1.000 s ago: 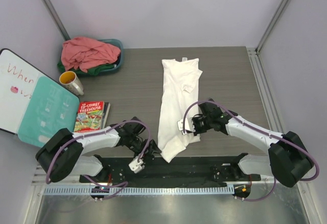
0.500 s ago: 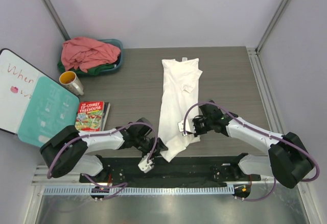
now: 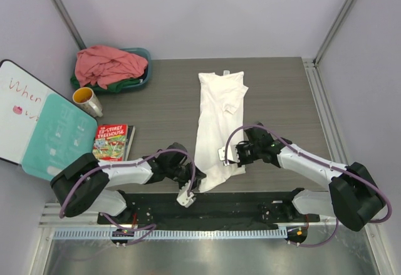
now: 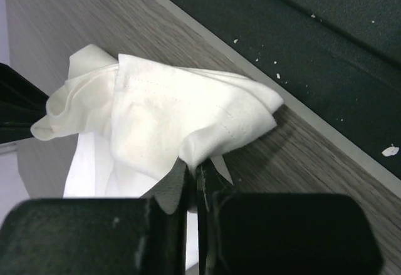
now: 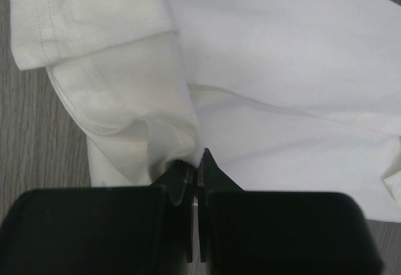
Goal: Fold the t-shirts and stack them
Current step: Fold the tshirt
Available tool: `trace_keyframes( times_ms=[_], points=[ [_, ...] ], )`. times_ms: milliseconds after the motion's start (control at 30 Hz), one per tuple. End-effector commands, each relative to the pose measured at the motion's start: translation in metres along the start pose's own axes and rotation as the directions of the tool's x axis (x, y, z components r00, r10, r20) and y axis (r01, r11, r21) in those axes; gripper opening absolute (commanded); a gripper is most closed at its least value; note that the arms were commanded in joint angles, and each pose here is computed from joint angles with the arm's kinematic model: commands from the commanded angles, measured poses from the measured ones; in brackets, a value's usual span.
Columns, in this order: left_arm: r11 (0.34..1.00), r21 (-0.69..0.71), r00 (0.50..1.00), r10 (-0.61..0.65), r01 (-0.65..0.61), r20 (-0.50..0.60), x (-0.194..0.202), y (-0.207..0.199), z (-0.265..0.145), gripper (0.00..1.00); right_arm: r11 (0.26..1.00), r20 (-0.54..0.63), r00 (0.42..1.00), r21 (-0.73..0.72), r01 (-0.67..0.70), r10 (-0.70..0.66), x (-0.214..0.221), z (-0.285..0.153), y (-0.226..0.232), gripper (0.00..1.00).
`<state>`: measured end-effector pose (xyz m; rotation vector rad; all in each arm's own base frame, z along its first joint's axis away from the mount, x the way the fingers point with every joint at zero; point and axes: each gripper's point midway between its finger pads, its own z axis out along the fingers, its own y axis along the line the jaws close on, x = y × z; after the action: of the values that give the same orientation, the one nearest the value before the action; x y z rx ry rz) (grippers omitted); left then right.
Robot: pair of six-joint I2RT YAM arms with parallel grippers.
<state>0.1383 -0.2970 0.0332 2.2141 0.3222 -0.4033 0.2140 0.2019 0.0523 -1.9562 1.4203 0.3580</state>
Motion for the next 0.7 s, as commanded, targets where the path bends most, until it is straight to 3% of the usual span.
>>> trace_keyframes(
  times_ms=[0, 233, 667],
  points=[
    [0.998, -0.055, 1.0, -0.016, 0.016, -0.005, -0.003, 0.012, -0.004, 0.0, 0.999, 0.012, 1.0, 0.04, 0.002, -0.002, -0.003, -0.003, -0.007, 0.01],
    [0.985, -0.135, 0.988, -0.119, 0.106, -0.093, 0.008, 0.032, -0.022, 0.0, 0.997, -0.008, 1.0, 0.068, -0.027, 0.028, -0.003, -0.012, -0.013, 0.01],
    [0.922, -0.292, 0.919, -0.326, 0.256, -0.224, 0.071, 0.081, -0.049, 0.05, 0.981, -0.084, 0.993, 0.183, -0.061, 0.078, 0.005, -0.03, -0.04, 0.01]
  ],
)
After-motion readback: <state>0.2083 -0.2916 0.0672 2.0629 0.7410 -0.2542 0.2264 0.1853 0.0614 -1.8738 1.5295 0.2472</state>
